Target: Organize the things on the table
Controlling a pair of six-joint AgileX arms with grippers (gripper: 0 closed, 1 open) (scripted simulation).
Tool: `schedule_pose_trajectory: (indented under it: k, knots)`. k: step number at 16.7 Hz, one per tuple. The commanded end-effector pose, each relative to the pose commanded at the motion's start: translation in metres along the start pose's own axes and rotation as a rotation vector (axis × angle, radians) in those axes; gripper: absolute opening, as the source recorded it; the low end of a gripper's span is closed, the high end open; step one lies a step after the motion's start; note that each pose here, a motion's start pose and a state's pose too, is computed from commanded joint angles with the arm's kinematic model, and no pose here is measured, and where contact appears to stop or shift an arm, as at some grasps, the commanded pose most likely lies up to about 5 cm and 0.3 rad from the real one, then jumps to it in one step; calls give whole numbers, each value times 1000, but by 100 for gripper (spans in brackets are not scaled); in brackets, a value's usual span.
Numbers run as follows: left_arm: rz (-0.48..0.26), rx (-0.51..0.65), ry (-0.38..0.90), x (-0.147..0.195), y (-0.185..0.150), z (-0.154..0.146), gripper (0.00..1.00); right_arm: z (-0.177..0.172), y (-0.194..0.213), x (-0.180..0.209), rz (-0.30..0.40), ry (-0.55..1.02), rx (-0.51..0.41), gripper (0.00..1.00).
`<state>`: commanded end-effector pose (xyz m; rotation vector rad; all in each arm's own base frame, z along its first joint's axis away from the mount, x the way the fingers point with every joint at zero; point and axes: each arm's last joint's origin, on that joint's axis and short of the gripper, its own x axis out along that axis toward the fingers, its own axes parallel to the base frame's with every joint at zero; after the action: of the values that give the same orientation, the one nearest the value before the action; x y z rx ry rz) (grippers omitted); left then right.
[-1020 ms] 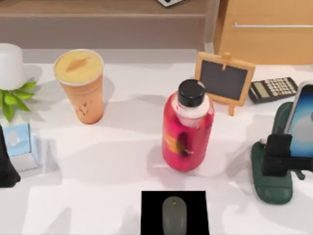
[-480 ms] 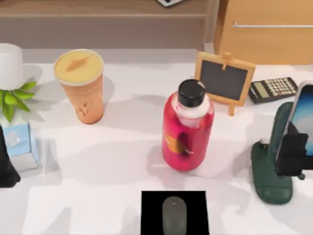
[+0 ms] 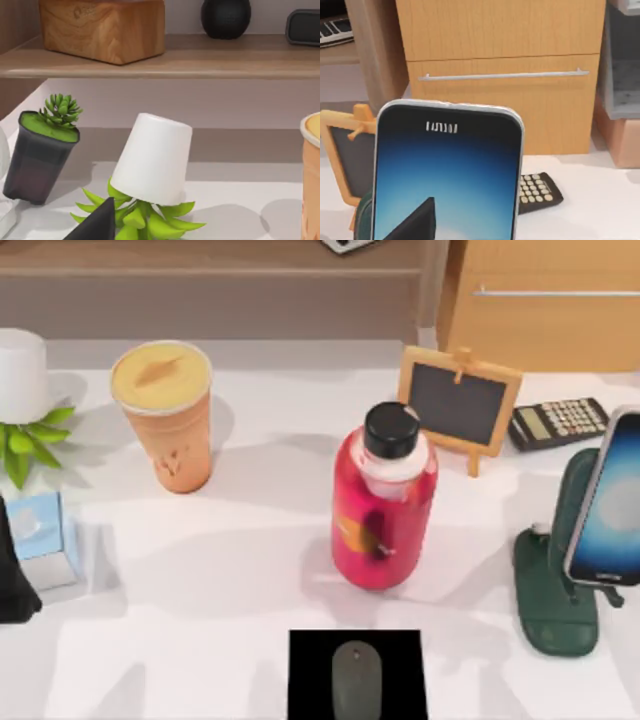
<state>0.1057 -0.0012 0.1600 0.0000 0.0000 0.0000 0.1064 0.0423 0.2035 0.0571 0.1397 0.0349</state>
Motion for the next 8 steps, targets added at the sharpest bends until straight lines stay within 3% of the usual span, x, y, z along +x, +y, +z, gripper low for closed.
schedule_pose_trajectory:
  k: [8]
  knots:
    - [0, 0, 0, 0, 0, 0, 100, -38, -44, 3, -33, -135, -54, 100]
